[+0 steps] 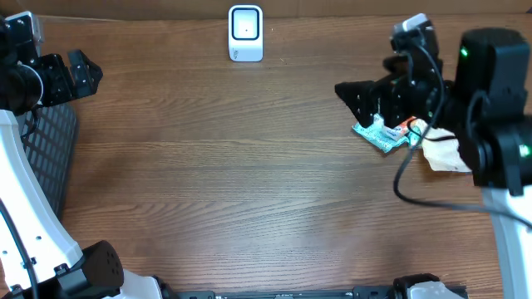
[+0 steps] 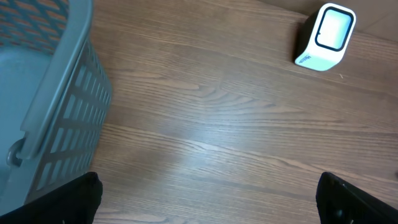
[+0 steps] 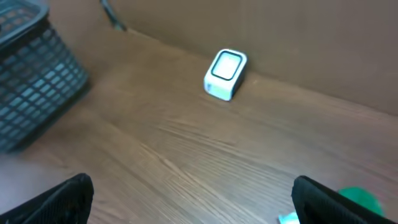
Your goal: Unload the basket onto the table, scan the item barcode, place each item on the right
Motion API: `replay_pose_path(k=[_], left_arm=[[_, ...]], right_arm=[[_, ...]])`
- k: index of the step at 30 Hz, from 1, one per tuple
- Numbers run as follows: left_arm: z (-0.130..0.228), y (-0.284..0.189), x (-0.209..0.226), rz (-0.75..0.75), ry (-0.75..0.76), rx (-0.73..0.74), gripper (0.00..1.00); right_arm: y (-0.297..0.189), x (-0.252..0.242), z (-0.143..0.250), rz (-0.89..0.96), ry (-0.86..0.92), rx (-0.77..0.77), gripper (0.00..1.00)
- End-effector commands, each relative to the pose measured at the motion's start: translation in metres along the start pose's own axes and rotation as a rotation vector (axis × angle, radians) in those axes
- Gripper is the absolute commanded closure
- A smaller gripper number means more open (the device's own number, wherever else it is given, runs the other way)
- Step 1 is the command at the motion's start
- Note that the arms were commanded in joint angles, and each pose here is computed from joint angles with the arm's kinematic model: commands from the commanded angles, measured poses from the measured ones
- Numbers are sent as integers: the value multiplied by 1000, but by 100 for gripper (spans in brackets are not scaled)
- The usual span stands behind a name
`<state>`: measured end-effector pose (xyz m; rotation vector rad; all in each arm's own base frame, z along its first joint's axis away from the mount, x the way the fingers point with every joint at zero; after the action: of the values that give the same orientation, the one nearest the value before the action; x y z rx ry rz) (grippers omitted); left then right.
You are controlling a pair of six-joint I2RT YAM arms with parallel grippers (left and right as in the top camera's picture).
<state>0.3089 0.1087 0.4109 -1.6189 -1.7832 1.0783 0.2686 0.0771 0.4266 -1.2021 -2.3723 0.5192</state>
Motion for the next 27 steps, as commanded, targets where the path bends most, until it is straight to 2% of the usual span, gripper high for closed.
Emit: replay_pose_path(k=[1,6,18,22,27], left_arm=[[-1,1,-2,1,17,1,0],[-1,1,-2,1,18,1,0],[-1,1,-2,2,17,1,0],[-1,1,-2,2,17,1,0],[-1,1,-2,2,17,1,0]], right_arm=[[-27,10,8,72,-146,-168,0],[-31,15,44,104,-323,-330,0],[-1,11,204,125,-494,-692,0],[10,8,238,127,-503,-726,0],[17,5,256,128,-492,-705,0]])
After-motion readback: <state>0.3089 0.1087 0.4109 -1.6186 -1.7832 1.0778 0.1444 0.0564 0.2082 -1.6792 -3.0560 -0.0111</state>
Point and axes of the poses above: each gripper's point midway between its finger pads, its own y axis out along the fingers, its own x axis along the line the jaws close on, z = x × y, the point moved 9 cm from there along -y, back along the fingers, and after that the axes turned 3 degrees about y, right-handed, at the moved point
